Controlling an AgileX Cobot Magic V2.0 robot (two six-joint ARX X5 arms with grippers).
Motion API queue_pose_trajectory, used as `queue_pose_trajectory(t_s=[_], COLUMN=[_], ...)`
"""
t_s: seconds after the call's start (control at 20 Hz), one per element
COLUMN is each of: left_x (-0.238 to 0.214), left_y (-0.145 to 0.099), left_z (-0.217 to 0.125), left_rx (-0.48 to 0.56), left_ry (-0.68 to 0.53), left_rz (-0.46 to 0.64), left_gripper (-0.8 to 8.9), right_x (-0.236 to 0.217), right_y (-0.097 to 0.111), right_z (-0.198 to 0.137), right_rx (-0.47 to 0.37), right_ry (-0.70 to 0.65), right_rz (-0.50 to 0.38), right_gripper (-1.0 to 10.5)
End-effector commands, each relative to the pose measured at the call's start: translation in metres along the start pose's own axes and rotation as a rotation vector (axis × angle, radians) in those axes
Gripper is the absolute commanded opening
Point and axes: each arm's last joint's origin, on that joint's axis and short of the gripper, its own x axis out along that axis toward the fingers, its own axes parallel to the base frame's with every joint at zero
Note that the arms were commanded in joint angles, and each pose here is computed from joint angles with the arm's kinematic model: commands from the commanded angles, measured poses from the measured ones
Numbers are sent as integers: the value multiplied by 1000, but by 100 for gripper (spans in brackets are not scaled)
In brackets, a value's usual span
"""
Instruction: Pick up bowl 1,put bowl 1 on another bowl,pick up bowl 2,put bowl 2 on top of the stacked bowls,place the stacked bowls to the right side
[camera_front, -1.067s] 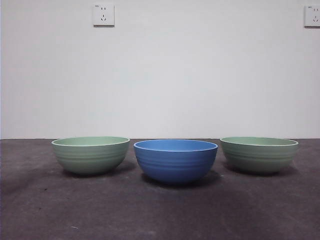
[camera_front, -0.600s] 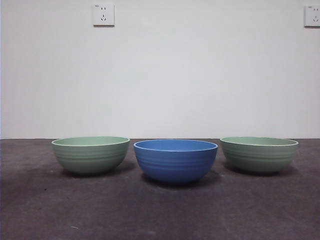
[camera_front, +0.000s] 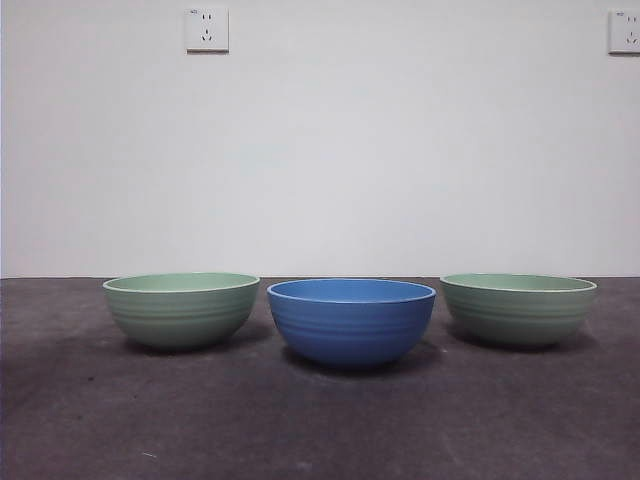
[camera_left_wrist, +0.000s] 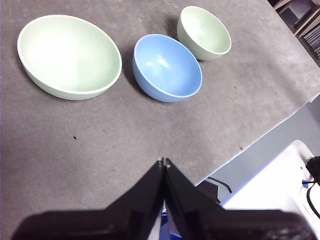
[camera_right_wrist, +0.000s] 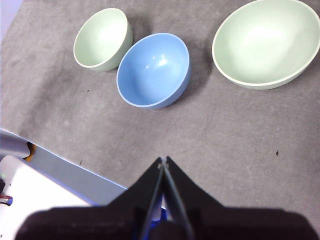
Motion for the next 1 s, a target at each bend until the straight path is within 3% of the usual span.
queue_pose_trajectory(t_s=[0.05,0.25,0.3,0.4,1.0], left_x=[-1,-1,-1,-1,1], left_y=[-1,0,0,0,1], left_z=[1,2,2,2,4], left_rx=[27,26,27,22,2], left_ry=[-9,-12,-14,-16,-20], left_rz=[-1,0,0,1,1], left_gripper=[24,419,480,500,500], right_x=[0,0,0,0,6], right_y=[0,0,0,0,-4], right_z=[1,1,1,1,5], right_rx=[-16,-10,-7,-4,21], right_ry=[-3,-2,-2,-2,17], right_rz=[-1,-1,-1,-1,-12], right_gripper=[66,377,421,474,477])
